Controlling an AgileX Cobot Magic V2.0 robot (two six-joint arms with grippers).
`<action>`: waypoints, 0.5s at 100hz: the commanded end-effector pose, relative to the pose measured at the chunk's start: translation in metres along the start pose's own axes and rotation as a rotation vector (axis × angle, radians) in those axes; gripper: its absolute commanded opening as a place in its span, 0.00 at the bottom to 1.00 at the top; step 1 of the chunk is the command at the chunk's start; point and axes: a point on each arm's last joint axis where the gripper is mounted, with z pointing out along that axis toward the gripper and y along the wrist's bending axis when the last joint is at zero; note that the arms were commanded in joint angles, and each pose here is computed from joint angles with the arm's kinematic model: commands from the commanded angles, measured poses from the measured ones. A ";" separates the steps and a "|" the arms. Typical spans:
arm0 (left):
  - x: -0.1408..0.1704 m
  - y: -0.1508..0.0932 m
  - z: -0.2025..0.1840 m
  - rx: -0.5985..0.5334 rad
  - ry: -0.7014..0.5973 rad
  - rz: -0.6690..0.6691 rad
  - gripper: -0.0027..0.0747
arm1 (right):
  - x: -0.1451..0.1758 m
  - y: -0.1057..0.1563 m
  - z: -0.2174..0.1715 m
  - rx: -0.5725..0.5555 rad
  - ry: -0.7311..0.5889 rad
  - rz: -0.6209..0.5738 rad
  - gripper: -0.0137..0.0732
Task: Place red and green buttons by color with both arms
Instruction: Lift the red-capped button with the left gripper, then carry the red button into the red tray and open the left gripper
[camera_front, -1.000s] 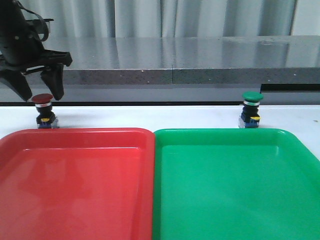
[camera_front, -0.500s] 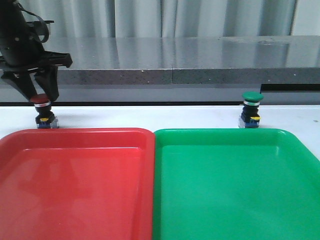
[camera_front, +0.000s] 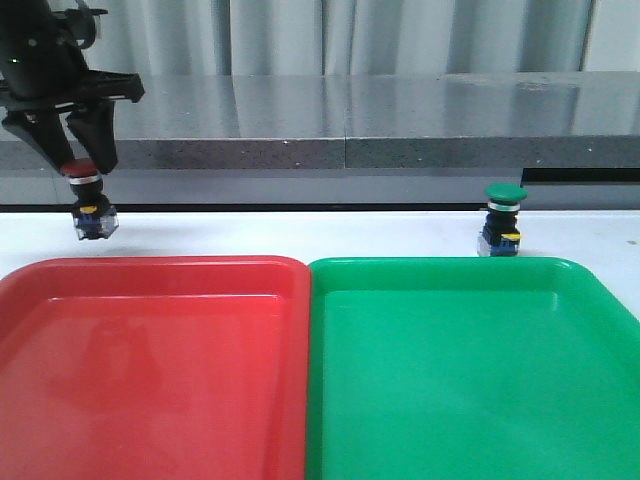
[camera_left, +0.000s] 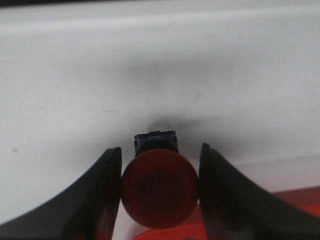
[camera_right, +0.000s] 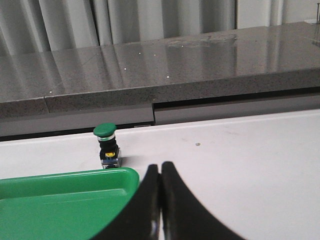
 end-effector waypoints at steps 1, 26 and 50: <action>-0.009 -0.008 -0.056 0.024 -0.146 -0.026 0.23 | -0.015 0.002 -0.003 -0.018 -0.124 -0.021 0.08; 0.001 -0.021 -0.091 0.047 -0.198 -0.040 0.23 | -0.015 0.002 -0.003 -0.018 -0.124 -0.021 0.08; 0.035 -0.044 -0.115 0.088 -0.246 -0.044 0.23 | -0.015 0.002 -0.003 -0.018 -0.124 -0.021 0.08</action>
